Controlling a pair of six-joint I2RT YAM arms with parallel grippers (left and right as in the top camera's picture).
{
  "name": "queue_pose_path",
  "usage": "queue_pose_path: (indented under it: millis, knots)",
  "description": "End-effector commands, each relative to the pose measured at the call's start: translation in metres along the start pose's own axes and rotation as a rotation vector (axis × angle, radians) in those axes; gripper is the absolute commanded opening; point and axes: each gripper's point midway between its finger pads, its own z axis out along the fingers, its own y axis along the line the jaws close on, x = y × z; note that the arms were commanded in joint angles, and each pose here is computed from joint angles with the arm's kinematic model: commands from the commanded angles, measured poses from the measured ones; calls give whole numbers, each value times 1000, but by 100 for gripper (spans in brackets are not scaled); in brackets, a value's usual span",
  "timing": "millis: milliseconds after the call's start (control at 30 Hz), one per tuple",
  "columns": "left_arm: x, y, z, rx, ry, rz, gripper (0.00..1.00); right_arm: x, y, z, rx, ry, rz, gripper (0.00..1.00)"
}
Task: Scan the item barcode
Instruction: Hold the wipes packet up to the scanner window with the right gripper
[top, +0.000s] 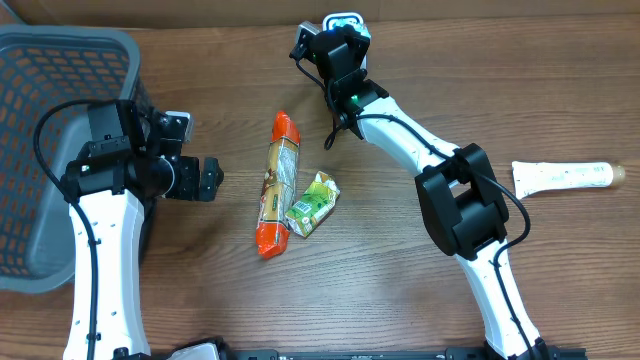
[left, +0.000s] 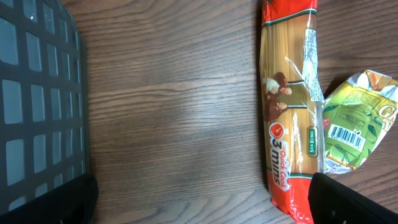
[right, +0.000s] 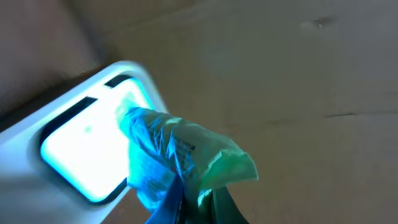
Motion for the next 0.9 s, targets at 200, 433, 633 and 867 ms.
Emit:
queue_pose_path:
  millis: [200, 433, 633, 867]
  knots:
    - [-6, -1, -2, 5, -13, 23, 100, -32, -75, -33, 204, -51, 99, 4]
    - [-6, -1, -2, 5, -14, 23, 100, -47, -109, -59, 243, -85, 122, 4]
    - [-6, -1, -2, 5, -14, 23, 99, -51, -115, -88, 147, -77, 85, 4]
    - [-6, -1, -2, 5, -14, 23, 99, -44, -117, -162, -236, -154, 321, 4]
